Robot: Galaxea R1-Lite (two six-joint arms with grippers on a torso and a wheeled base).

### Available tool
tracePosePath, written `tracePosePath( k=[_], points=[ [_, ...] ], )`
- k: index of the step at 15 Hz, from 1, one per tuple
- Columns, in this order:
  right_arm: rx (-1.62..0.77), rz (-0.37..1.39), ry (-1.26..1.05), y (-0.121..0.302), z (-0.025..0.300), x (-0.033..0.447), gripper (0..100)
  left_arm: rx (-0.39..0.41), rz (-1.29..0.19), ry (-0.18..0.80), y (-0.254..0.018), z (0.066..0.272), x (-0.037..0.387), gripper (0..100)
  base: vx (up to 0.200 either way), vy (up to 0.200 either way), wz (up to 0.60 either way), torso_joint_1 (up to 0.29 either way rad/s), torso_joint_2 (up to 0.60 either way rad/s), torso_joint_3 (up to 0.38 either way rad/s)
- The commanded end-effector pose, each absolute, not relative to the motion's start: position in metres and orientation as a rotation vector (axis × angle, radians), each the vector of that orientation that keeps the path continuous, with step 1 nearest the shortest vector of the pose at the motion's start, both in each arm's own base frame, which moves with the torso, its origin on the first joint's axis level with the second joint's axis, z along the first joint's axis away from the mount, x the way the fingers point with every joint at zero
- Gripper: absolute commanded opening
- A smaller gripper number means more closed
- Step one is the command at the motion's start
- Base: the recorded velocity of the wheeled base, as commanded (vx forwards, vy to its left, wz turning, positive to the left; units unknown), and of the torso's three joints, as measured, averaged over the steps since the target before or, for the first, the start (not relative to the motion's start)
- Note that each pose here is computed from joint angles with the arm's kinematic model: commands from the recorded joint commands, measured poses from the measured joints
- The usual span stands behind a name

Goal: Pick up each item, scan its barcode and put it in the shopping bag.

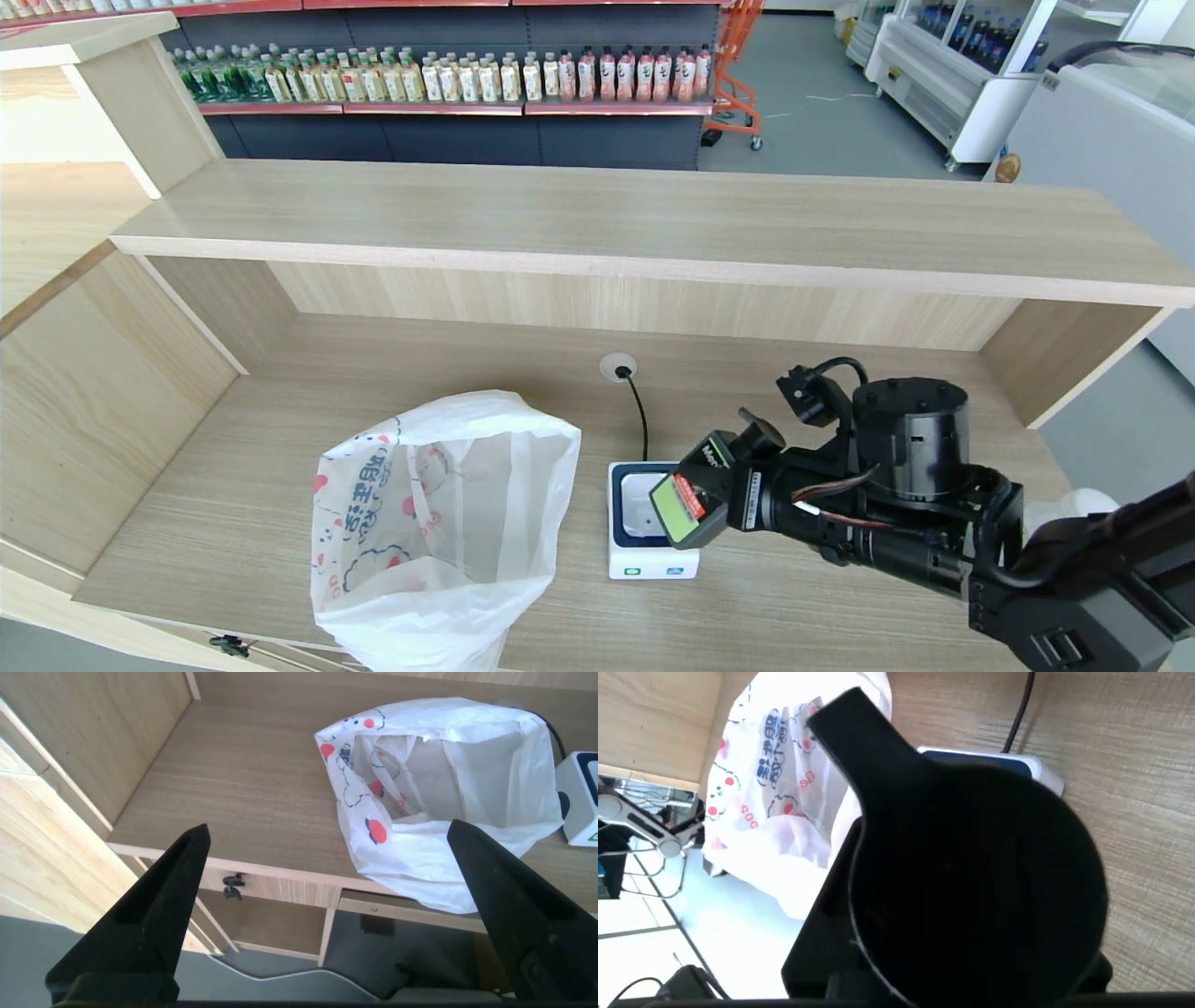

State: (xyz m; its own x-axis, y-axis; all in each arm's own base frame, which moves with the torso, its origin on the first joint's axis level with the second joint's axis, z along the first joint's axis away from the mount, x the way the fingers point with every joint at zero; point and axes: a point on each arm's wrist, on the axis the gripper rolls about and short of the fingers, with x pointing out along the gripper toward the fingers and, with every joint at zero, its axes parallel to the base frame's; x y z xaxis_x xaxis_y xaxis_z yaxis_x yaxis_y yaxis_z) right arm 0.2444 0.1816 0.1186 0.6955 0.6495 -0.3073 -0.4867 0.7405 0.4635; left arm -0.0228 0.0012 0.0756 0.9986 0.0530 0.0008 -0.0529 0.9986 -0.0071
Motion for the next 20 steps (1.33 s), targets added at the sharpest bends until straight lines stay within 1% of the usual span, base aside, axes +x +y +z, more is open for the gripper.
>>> tracePosePath(
  k=[1,4,12,20],
  points=[
    [0.356,0.659,0.495,0.192,0.105,0.252,0,-0.008,0.054,-0.002,0.001,0.076,-0.023,100,0.000,0.000,0.00,0.000,0.00,0.000],
    [0.349,0.666,0.518,0.199,0.096,0.254,0,-0.008,0.054,-0.002,0.001,0.076,-0.023,100,0.000,0.000,0.00,0.000,0.00,0.000],
    [0.359,0.675,0.496,0.215,0.092,0.275,0,-0.008,0.054,-0.002,0.001,0.076,-0.023,100,0.000,0.000,0.00,0.000,0.00,0.000],
    [0.351,0.670,0.505,0.218,0.081,0.279,0,-0.008,0.054,-0.002,0.001,0.076,-0.023,100,0.000,0.000,0.00,0.000,0.00,0.000]
  ],
)
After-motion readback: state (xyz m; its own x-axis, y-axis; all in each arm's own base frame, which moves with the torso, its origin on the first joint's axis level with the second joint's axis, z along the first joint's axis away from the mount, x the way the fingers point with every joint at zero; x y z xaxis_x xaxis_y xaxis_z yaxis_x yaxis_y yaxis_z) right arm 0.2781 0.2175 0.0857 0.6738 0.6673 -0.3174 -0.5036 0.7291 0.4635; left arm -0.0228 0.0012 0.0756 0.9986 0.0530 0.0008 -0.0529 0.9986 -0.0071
